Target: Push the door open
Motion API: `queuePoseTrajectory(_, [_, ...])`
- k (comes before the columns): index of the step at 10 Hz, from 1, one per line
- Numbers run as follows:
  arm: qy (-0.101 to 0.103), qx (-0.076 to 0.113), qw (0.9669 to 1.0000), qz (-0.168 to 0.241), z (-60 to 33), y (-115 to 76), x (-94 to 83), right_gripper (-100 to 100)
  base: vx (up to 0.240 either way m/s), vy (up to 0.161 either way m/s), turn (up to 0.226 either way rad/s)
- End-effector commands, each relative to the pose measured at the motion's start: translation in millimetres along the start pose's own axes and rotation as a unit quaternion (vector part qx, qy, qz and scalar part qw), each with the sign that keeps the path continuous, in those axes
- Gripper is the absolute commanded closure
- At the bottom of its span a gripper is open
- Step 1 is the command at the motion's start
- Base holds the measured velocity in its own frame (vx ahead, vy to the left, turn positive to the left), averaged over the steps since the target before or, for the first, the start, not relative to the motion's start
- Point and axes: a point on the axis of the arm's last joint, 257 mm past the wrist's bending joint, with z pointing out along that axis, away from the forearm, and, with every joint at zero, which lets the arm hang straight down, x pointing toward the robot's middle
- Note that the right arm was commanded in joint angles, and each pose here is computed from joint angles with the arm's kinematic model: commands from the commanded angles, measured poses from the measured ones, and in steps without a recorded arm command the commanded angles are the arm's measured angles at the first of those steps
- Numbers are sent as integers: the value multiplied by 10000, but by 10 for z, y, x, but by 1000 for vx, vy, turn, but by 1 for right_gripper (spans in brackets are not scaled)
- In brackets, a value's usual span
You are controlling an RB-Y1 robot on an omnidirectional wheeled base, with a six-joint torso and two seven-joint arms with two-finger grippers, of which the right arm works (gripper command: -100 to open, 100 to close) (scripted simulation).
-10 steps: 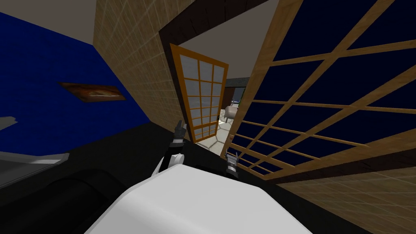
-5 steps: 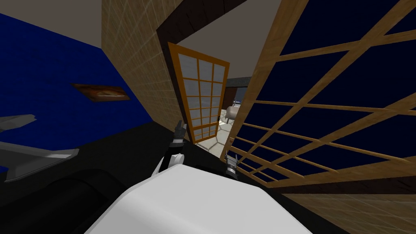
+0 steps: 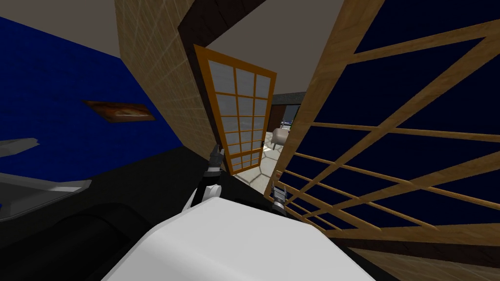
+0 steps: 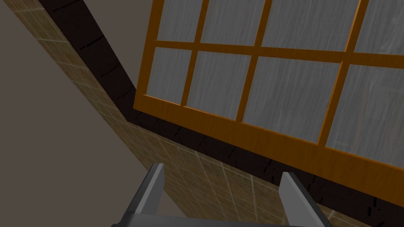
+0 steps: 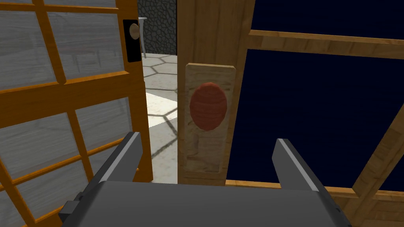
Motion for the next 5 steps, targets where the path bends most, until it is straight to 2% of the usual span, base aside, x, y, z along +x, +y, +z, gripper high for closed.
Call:
queuePoseTrajectory(1, [-3,-24,10000,5,19,33,-12,-100,200,-41,34])
queuePoseTrajectory(4, [-12,-67,10000,23,42,79,-32,-100,208,-46,24])
queuePoseTrajectory(5, [-9,-58,10000,17,38,70,-28,-100,92,-20,6])
